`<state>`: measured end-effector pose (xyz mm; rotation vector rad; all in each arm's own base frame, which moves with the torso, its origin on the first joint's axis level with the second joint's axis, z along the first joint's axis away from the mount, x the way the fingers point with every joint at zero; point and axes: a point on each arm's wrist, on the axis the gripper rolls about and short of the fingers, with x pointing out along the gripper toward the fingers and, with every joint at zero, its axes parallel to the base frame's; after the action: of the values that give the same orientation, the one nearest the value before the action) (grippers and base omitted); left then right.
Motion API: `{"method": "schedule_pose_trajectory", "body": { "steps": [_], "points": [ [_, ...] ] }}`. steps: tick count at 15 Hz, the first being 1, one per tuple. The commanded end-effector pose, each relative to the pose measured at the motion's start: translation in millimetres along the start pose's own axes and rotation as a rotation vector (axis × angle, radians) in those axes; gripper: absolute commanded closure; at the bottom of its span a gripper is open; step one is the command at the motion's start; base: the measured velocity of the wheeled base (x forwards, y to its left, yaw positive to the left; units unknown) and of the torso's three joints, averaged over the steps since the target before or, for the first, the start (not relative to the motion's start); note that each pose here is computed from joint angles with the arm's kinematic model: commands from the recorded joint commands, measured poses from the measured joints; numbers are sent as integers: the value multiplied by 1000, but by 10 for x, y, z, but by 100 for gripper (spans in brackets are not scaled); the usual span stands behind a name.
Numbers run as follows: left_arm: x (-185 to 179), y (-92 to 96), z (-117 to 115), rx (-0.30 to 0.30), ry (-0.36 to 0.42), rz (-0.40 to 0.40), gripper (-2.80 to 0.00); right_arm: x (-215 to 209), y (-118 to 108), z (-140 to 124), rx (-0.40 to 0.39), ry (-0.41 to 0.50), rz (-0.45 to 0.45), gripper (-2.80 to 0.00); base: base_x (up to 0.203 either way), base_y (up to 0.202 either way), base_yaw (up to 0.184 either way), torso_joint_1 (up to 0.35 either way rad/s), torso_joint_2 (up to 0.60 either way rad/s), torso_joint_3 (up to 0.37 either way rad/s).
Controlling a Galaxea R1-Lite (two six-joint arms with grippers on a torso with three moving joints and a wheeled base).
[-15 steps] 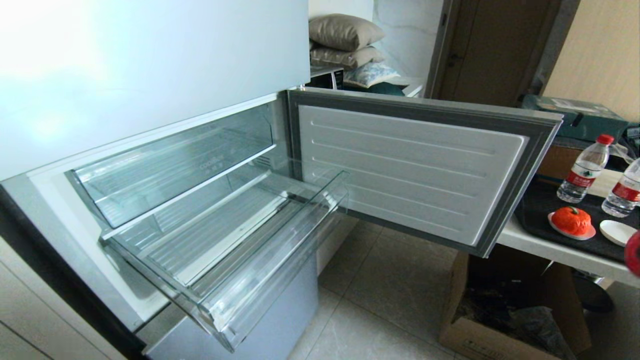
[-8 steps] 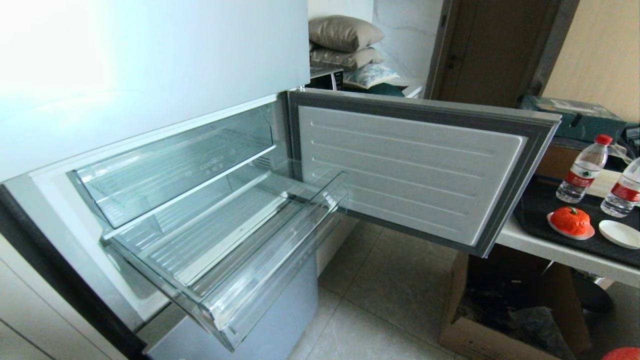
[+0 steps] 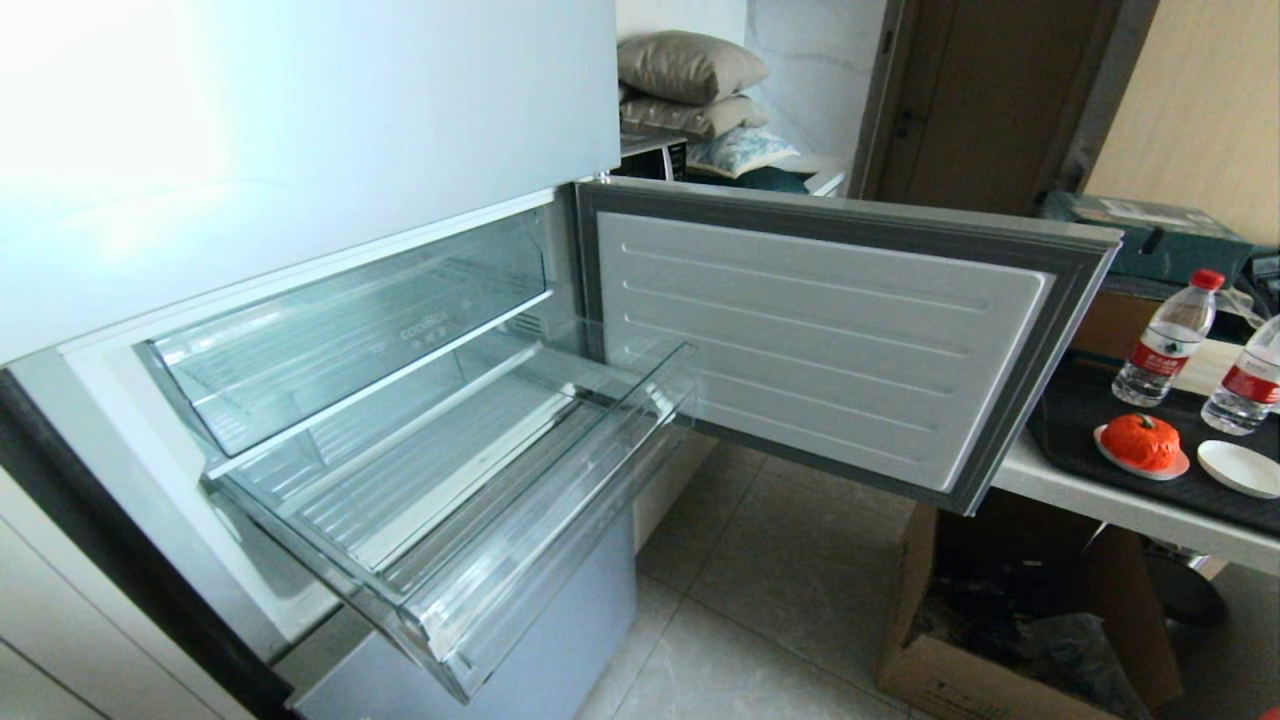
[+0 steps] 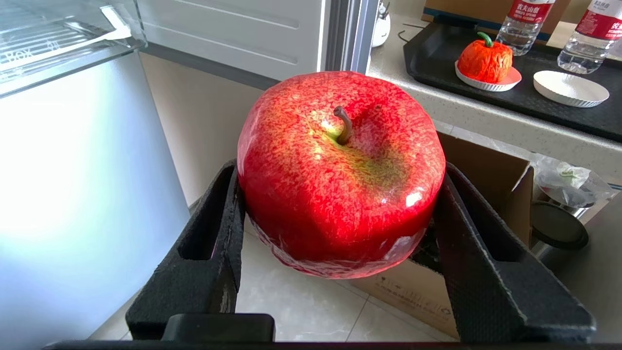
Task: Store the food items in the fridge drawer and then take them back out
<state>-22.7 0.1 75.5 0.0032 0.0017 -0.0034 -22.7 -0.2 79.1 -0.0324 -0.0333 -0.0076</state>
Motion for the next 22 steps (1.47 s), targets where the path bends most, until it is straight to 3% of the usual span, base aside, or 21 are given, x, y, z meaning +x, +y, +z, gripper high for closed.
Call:
{"method": "schedule_pose_trajectory", "body": {
  "steps": [1,6,22],
  "points": [
    [1,0,0,-1,1,0,0,0,0,-15,0,9,3,0,0,0,0,0,0,0],
    [0,0,0,0,0,0,0,-1,2,-44,2,38,5,0,-1,0,21,0,0,0],
    [1,0,0,0,1,0,0,-1,2,-44,5,38,5,0,2,-7,173,3,2,3]
  ]
}}
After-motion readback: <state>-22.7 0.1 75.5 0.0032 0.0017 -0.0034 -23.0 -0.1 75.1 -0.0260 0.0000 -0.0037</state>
